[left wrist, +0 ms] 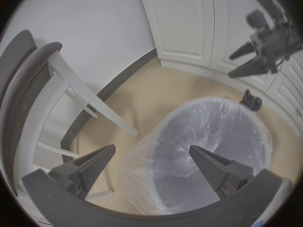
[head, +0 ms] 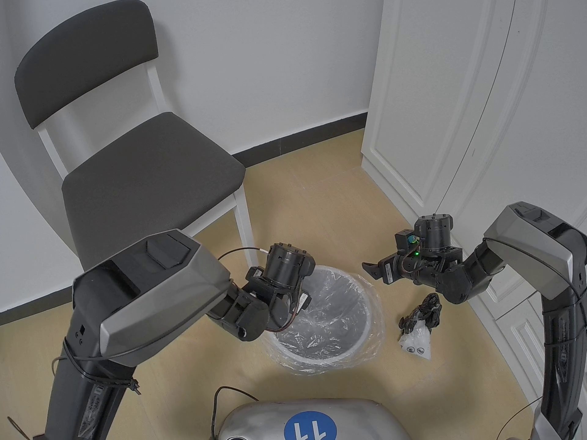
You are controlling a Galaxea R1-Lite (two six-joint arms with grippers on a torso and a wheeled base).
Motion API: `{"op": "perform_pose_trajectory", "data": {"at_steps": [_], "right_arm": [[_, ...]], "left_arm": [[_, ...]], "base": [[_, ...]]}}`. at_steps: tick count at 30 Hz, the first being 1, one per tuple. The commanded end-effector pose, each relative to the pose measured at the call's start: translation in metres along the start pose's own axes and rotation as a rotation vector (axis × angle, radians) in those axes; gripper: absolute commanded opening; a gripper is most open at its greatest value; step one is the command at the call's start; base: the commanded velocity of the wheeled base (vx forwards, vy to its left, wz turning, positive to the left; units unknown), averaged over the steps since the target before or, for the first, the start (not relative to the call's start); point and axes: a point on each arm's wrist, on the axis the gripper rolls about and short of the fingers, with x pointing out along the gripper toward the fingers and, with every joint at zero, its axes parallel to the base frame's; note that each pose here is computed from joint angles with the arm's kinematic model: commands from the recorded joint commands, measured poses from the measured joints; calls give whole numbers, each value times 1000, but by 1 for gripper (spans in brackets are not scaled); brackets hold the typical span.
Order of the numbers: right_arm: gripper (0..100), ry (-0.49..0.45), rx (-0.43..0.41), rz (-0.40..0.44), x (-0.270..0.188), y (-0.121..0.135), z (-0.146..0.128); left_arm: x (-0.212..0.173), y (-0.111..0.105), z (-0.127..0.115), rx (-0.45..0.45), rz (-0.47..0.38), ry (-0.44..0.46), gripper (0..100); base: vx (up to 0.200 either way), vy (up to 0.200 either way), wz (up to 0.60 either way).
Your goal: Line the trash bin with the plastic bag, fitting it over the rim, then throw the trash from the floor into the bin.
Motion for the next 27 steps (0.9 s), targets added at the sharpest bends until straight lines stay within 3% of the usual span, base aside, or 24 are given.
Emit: {"op": "perform_pose_trajectory", "data": {"at_steps": [1,8,13,23,27], "right_arm": [[100,-45,-45,26,-23,15,17],[100,-76,-64,29,-26,19,15],[100,-74,-95,63,-27,36,11],[100,-24,-120,71,-10,67,-9],[100,-49,-125,66,3,80,-18]], "left_arm": [[17,-15,-7,61,31,41,100],[14,-14,-19,92,71,102,100],[-1,-15,-34,116,68,139,100],[-39,-30,-50,78,28,39,100],[-50,-35,-57,90,11,32,100]], "base": [[0,0,0],[0,0,0],[0,0,0],[0,0,0],[0,0,0]]}}
